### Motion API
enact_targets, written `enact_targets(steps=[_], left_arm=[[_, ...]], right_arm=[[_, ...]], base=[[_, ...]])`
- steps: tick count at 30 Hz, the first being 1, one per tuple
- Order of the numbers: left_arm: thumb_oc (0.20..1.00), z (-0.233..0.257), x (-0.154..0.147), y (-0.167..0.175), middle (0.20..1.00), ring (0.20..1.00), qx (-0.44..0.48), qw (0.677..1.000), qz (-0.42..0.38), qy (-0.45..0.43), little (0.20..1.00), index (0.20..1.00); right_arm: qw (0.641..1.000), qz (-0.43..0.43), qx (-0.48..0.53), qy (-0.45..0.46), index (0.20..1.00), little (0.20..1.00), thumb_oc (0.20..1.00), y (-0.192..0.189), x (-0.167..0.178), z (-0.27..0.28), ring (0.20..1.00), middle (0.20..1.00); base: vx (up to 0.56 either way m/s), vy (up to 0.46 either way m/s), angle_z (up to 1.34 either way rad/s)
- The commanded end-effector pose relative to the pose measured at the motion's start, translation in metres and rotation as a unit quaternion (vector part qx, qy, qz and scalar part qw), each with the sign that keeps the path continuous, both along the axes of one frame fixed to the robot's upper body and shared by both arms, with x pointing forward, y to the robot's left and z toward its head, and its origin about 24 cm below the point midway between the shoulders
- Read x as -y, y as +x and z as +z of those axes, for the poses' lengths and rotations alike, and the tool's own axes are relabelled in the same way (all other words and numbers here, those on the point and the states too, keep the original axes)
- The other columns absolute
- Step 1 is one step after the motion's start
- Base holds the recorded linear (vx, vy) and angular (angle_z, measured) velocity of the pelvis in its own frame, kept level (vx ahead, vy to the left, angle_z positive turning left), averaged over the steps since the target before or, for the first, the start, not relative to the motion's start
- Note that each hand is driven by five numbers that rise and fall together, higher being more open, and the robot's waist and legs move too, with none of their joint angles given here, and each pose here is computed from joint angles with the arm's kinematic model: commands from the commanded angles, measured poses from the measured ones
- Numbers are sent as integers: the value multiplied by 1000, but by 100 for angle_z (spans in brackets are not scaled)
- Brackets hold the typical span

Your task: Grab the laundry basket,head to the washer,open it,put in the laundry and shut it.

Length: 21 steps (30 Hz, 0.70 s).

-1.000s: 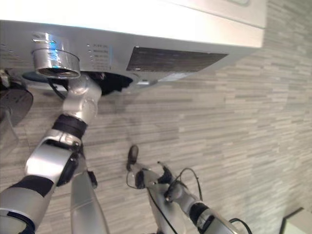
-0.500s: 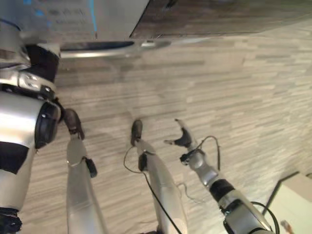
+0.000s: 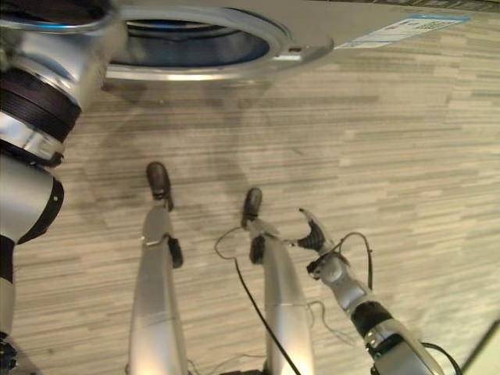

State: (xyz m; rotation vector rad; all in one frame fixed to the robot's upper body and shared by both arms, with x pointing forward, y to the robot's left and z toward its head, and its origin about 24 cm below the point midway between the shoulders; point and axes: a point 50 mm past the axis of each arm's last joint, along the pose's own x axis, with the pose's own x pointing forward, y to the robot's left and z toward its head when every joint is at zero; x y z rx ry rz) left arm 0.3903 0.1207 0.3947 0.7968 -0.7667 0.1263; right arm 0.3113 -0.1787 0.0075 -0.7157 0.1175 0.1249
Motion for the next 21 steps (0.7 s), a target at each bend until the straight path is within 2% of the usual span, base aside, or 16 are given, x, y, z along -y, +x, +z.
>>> enact_targets(steps=[1,2,4,7,8,9,10,11,12,13,14,15,16,19,21], left_arm=[[1000,18,8,-6,1000,1000,49,986,70,143,1000,1000],[1000,-15,13,4,1000,1000,0,962,90,258,1000,1000],[1000,-38,19,3,1000,1000,-30,953,54,298,1000,1000],[1000,-58,24,-1,1000,1000,-53,950,9,307,1000,1000],[1000,-81,26,-9,1000,1000,-80,951,-48,294,1000,1000],[1000,-82,25,-9,1000,1000,-82,951,-48,293,1000,1000],[1000,-101,28,-20,1000,1000,-99,950,-106,276,1000,1000],[1000,-102,27,-21,1000,1000,-100,951,-105,274,1000,1000],[1000,-123,24,-37,1000,1000,-124,948,-170,241,1000,1000],[1000,-123,24,-37,1000,1000,-124,948,-169,240,1000,1000],[1000,-136,20,-44,1000,1000,-145,946,-197,214,1000,1000],[1000,-157,14,-61,1000,1000,-179,938,-257,149,1000,1000],[1000,-157,13,-61,1000,1000,-179,938,-256,148,1000,1000],[1000,-225,-16,-86,1000,1000,-312,904,-278,88,1000,1000],[1000,-241,-25,-92,1000,1000,-342,897,-268,83,1000,1000]], right_arm=[[998,-3,-68,-9,1000,1000,1000,-31,11,-36,1000,1000],[997,-4,-82,-10,1000,1000,1000,-32,14,-39,1000,1000],[995,-9,-101,-13,1000,1000,1000,-38,21,-44,1000,1000],[992,-16,-125,-13,1000,1000,1000,-47,26,-52,1000,1000],[988,-22,-150,-13,1000,1000,1000,-57,30,-61,1000,1000],[988,-21,-151,-14,1000,1000,1000,-58,31,-62,1000,1000],[982,-36,-184,-16,1000,1000,1000,-70,35,-76,1000,1000],[982,-35,-185,-17,1000,1000,1000,-70,35,-76,1000,1000],[976,-39,-214,-18,1000,1000,1000,-84,36,-88,1000,1000],[976,-39,-215,-18,1000,1000,1000,-84,36,-88,1000,1000],[972,-41,-232,-18,1000,1000,1000,-91,35,-95,1000,1000],[962,-53,-267,-18,1000,1000,1000,-106,37,-109,1000,1000],[962,-53,-267,-19,1000,1000,1000,-106,37,-109,1000,1000],[948,-66,-310,-12,1000,1000,1000,-129,43,-122,1000,1000],[943,-73,-323,-9,1000,1000,1000,-136,46,-126,1000,1000]], base=[[-22,41,-5],[-10,23,-7],[-3,8,-2],[0,0,0],[0,0,0],[0,0,0],[-3,15,-6],[-8,20,-7],[-6,3,-4],[0,0,0],[8,11,11],[3,13,11],[2,11,11],[10,29,8],[32,7,8]])
